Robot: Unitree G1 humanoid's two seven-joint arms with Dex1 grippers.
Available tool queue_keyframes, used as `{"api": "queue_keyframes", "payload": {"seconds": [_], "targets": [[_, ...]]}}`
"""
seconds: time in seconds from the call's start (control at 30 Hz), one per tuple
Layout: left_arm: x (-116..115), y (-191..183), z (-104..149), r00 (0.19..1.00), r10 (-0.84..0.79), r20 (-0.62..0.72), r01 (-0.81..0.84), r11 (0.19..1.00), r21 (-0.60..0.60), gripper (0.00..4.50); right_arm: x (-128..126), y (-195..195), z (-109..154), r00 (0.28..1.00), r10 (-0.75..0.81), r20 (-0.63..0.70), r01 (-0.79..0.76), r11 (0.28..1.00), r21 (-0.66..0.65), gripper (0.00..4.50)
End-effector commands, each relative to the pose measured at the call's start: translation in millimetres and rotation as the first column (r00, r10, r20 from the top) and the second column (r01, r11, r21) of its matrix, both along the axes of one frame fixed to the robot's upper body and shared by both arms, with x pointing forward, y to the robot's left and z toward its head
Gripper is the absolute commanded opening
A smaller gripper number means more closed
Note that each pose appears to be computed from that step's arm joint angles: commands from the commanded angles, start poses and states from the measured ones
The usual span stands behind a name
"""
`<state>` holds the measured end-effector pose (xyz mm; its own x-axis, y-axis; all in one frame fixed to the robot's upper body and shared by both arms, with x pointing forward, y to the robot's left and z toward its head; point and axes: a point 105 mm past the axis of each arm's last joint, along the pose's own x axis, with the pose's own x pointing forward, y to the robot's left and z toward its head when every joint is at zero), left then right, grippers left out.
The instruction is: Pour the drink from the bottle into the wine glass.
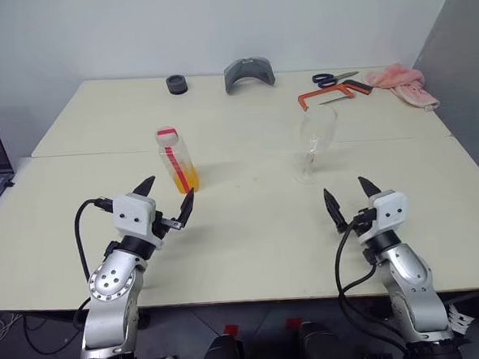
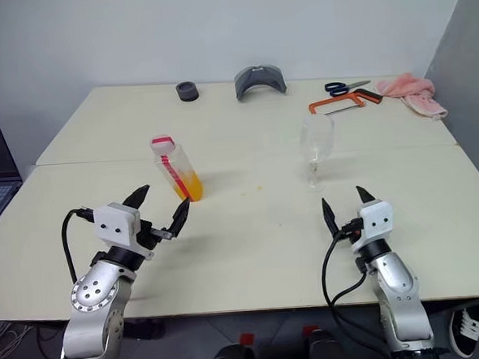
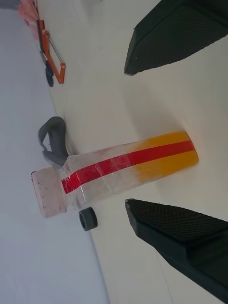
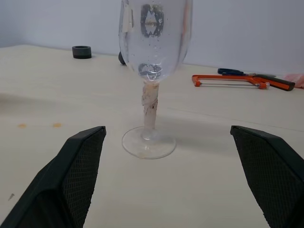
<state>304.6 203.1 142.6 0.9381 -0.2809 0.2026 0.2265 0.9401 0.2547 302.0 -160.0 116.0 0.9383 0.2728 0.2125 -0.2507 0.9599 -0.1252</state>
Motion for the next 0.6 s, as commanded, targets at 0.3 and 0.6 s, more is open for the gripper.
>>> {"api": "queue_keyframes", "payload": {"seconds": [0.3, 0.6], "targets": [[0.4, 9.3, 10.6, 0.998, 0.048, 0.048, -0.047, 0.999, -0.027, 4.48, -5.9, 8.1, 16.2, 0.996, 0.056, 0.065, -0.055, 0.998, -0.026, 4.50], [19.8, 14.2, 5.8, 0.988, 0.153, -0.021, -0.154, 0.983, -0.101, 4.48, -22.5, 46.7, 36.6, 0.916, 0.401, -0.001, -0.400, 0.914, -0.077, 4.50]]}}
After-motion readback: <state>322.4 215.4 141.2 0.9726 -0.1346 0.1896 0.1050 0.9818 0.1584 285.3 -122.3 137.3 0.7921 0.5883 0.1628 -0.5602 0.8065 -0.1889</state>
